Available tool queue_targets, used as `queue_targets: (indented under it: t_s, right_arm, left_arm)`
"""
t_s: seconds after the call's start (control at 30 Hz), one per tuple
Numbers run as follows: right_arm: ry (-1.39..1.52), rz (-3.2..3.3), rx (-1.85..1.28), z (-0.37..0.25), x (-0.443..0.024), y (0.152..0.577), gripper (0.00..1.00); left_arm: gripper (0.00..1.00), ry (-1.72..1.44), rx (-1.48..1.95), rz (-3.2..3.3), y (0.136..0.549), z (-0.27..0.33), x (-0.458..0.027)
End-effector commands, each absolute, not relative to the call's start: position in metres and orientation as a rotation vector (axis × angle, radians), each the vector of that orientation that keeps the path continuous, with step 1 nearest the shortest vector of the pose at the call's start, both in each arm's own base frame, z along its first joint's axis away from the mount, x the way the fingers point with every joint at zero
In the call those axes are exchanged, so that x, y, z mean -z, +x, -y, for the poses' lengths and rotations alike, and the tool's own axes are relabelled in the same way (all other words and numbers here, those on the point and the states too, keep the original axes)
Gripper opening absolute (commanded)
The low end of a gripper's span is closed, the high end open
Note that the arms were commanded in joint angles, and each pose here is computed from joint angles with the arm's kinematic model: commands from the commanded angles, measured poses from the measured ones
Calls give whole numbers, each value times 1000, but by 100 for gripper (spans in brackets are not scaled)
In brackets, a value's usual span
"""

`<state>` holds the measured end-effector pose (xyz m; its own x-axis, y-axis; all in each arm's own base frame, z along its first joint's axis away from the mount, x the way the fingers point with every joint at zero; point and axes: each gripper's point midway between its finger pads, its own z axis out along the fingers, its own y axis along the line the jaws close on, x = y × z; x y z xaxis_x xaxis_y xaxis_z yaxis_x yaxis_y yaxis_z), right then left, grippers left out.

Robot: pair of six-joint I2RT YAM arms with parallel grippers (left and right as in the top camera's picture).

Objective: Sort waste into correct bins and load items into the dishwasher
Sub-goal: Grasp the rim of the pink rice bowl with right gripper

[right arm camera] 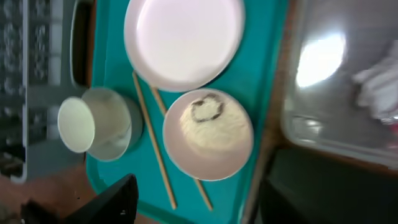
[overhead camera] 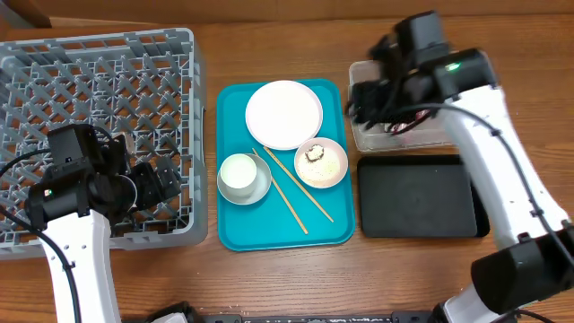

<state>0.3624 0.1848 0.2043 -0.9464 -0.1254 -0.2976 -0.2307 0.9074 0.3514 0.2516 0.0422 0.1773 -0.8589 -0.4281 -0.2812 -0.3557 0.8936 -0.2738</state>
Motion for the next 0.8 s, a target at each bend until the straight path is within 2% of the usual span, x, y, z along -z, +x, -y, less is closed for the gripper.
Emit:
queue_targets:
  t_s: [0.0,0.1,0.23,0.37,0.7,0.77]
  right_arm:
    - [-437,-2843,-499,-217,-173,339,62]
    - [-545,-2834,-479,-243,-148,325,61]
    - [-667,-2762,-415,-271,-111,313,50]
    - [-703,-2702,-345,-278,-90,312,46]
    - [-699,-2683,-311,-279,-64,316,44]
    - [-710,-2706,-316,-280,-55,314,41]
  left_arm:
    - [100,-543,305,-2707,256,-42,-185]
    - [100,-543,305,-2707,256,-42,-185]
    - [100,-544,305,-2709,255,-42,-185]
    - [100,-544,306,-2709,255,-41,-185]
    - [100,-544,305,-2709,255,-42,-185]
    - [100,-544,305,-2709,255,-42,-185]
